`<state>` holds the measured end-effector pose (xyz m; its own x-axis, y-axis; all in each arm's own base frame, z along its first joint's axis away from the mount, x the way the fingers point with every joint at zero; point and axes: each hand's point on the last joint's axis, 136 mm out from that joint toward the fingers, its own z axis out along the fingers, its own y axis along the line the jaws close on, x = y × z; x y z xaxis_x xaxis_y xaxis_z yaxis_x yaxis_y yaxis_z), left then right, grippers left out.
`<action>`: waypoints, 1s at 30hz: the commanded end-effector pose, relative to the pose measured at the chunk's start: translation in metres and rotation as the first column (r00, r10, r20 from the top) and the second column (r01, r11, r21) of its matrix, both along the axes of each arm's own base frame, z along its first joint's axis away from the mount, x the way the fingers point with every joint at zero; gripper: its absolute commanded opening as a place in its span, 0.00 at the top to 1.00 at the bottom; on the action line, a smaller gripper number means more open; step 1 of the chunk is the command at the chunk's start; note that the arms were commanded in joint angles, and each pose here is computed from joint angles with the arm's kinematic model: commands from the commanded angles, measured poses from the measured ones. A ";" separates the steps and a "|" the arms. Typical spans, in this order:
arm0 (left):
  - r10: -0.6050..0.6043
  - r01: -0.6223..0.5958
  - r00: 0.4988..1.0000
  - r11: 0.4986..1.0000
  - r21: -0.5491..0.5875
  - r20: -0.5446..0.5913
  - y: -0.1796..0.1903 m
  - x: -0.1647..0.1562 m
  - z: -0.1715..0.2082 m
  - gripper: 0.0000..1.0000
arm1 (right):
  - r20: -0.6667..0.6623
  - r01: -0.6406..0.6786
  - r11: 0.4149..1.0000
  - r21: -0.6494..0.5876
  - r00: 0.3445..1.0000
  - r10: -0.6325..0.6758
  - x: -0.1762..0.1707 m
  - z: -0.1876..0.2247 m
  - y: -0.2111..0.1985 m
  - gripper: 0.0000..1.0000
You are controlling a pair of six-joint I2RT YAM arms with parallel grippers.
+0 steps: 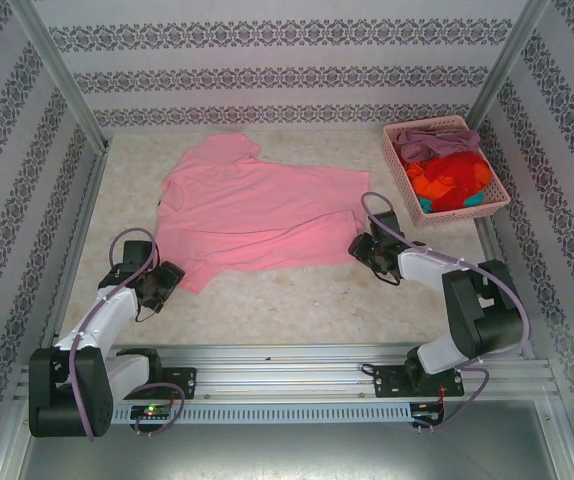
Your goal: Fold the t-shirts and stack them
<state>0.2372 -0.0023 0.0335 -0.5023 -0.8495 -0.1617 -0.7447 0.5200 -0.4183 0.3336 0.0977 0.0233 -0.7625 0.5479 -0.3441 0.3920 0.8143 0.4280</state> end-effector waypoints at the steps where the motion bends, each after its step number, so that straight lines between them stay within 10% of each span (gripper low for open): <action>1: 0.012 -0.012 1.000 1.000 -0.004 0.024 0.002 0.005 0.003 0.32 | -0.013 -0.056 0.998 0.019 0.998 0.056 0.005 0.001 0.016 0.61; 10: 0.009 -0.009 1.000 1.000 0.004 0.020 0.003 0.003 0.001 0.32 | -0.040 -0.073 0.997 -0.013 0.997 0.072 0.006 -0.004 0.017 1.00; 20: 0.015 -0.016 0.999 0.999 0.035 0.037 0.007 0.000 0.015 0.32 | 0.139 0.045 0.996 -0.071 0.990 -0.035 -0.021 0.043 -0.018 1.00; 30: 0.021 -0.021 0.999 1.000 0.016 0.035 0.005 -0.002 0.020 0.31 | 0.052 0.097 0.993 -0.069 0.994 -0.094 -0.057 0.020 -0.030 1.00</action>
<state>0.2361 0.0003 0.0459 -0.4894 -0.8495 -0.1970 -0.7309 0.5228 -0.4388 0.2834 0.0753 0.0512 -0.7005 0.5701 -0.4293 0.4015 0.8121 0.4233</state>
